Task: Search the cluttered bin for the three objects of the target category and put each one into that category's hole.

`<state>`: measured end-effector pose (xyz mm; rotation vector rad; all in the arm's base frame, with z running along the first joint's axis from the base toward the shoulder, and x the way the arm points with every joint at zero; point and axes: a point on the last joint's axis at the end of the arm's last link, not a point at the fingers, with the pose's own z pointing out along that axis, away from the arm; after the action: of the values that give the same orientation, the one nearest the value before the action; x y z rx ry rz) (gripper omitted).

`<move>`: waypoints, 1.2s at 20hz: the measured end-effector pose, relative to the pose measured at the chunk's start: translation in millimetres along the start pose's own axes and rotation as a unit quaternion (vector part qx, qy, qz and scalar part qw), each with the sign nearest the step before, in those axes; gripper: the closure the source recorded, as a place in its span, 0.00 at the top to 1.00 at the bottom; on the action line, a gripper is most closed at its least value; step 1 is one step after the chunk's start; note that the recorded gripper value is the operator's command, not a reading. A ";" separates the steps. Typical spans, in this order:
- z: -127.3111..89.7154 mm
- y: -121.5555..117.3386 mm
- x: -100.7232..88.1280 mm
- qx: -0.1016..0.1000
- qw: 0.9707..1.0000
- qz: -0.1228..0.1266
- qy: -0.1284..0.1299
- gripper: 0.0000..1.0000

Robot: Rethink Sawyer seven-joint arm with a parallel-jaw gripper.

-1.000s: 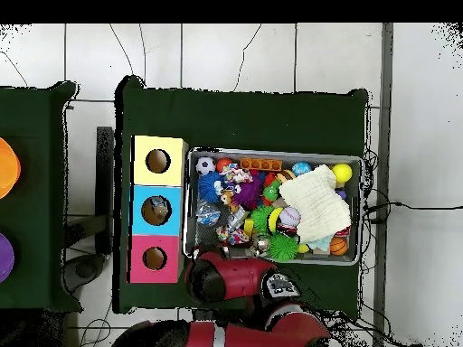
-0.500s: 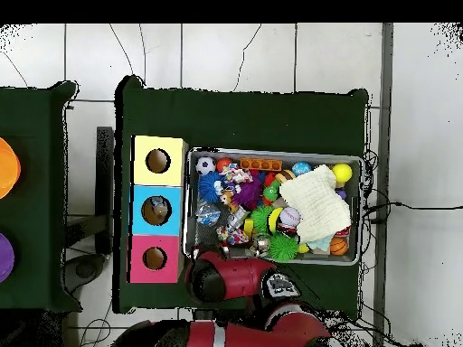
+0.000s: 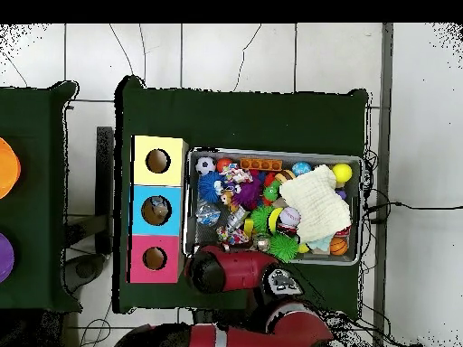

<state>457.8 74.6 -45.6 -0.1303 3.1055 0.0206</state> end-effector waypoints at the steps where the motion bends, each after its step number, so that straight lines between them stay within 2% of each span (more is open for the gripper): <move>1: -1.5 0.3 -1.6 -0.001 1.000 0.001 0.005 1.00; 12: -27.9 -3.3 -24.6 0.000 0.998 0.018 0.060 1.00; 17: -40.8 -5.6 -34.2 0.003 0.997 0.023 0.068 1.00; 24: -49.6 -7.9 -52.1 0.006 0.997 0.027 0.065 1.00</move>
<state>508.7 70.4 5.6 -0.0481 3.2378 -0.0052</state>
